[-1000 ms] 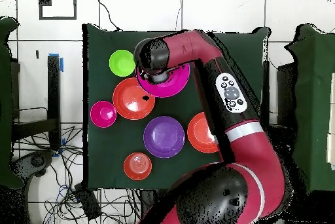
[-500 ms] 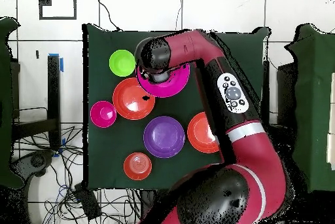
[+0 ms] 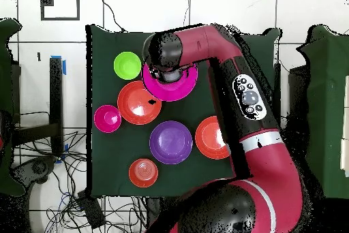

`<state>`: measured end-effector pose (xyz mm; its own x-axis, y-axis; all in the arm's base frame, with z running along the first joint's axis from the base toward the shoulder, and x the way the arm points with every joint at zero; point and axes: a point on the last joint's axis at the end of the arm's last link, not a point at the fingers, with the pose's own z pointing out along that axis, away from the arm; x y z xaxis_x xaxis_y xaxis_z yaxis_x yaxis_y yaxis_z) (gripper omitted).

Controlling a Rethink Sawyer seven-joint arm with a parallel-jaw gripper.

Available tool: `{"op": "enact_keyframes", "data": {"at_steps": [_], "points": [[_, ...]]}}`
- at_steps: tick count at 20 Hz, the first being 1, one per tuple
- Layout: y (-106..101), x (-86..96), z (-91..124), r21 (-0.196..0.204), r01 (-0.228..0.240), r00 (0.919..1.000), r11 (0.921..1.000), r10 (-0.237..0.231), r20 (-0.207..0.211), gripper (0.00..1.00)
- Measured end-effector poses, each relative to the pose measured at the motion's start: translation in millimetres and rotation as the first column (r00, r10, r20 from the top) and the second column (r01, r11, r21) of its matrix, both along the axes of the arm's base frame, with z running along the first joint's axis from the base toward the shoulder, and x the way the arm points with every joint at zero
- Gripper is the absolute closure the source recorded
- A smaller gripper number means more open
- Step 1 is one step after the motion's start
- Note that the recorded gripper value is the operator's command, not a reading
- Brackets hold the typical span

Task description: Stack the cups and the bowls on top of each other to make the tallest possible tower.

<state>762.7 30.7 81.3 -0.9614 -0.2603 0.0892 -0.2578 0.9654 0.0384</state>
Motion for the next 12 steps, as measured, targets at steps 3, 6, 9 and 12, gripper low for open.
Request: {"op": "enact_keyframes", "data": {"at_steps": [3,6,9,12], "points": [[-5.6,10.3,13.2,-0.026,0.021,0.9997,0.9994,-0.021,-0.008,0.00],[-8.9,19.4,22.6,-0.044,0.042,0.9990,0.9981,-0.043,-0.015,0.00],[-12.1,33.3,34.6,-0.064,0.071,0.9973,0.9955,-0.072,-0.013,0.00],[-13.7,46.7,42.7,-0.079,0.110,0.9939,0.9909,-0.110,0.002,0.00]]}}
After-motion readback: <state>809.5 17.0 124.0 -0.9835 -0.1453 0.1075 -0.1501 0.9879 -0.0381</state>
